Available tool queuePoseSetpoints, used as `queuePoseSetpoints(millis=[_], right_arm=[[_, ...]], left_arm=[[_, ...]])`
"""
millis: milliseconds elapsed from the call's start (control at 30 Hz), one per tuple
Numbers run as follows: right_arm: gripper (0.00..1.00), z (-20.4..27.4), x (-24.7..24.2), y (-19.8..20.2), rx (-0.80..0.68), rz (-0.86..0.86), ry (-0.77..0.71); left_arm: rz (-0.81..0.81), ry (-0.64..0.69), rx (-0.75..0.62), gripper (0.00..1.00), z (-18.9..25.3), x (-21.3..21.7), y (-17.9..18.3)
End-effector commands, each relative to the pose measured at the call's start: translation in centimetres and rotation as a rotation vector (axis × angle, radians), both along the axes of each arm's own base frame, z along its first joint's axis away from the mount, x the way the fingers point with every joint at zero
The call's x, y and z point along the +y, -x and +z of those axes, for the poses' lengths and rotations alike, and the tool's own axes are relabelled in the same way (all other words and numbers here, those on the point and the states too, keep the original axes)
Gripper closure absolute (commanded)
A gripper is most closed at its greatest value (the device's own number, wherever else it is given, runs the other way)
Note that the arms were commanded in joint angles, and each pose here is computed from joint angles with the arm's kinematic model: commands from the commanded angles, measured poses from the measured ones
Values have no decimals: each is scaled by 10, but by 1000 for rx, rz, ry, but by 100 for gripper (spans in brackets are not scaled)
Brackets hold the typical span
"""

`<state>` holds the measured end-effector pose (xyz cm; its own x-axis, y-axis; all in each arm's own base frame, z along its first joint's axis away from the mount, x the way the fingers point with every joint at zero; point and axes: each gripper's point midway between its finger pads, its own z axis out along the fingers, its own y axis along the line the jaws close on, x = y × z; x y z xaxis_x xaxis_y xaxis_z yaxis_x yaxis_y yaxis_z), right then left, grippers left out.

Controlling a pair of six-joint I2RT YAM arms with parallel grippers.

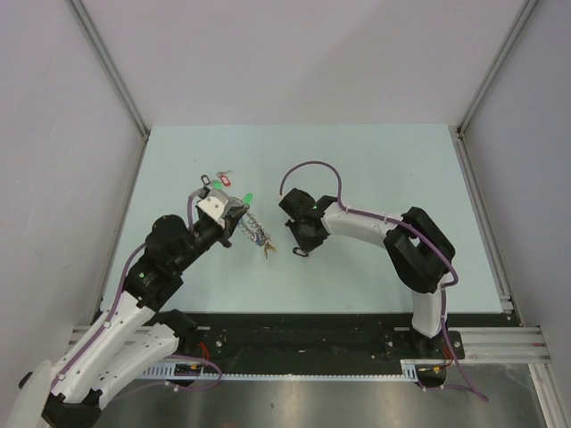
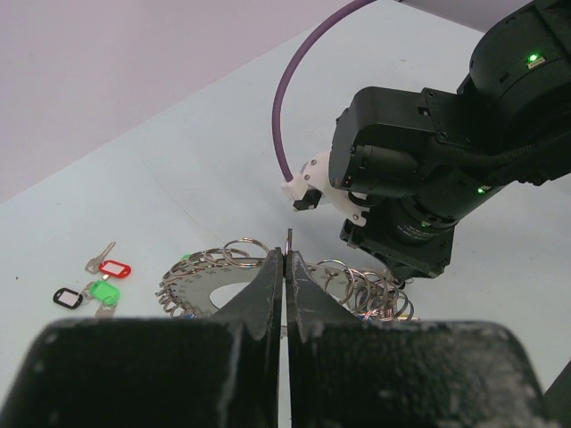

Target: Put the keys on the keyring

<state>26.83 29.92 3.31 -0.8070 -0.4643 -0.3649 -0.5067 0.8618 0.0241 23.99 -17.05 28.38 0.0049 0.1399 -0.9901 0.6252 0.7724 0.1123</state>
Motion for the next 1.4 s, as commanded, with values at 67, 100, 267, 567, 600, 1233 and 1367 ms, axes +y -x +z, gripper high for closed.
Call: queuePoseSetpoints(millis=[67, 100, 267, 567, 600, 1233, 1367], right_arm=[[85, 1, 3, -5, 3, 2, 3], [85, 1, 3, -5, 2, 2, 4], [87, 0, 3, -5, 4, 3, 5], [100, 20, 3, -11, -61, 5, -3], [100, 25, 2, -11, -73, 5, -5], [100, 222, -16, -12, -735, 41, -483], [100, 244, -31, -4, -813, 46, -578]], left_arm=[[7, 62, -71, 99, 29, 2, 0], [7, 62, -71, 99, 29, 2, 0], [5, 62, -71, 99, 29, 2, 0], [4, 61, -70, 99, 29, 1, 0], [1, 61, -69, 99, 28, 1, 1], [-355, 52, -60, 100, 36, -57, 22], [-467, 33, -88, 100, 51, -72, 28]])
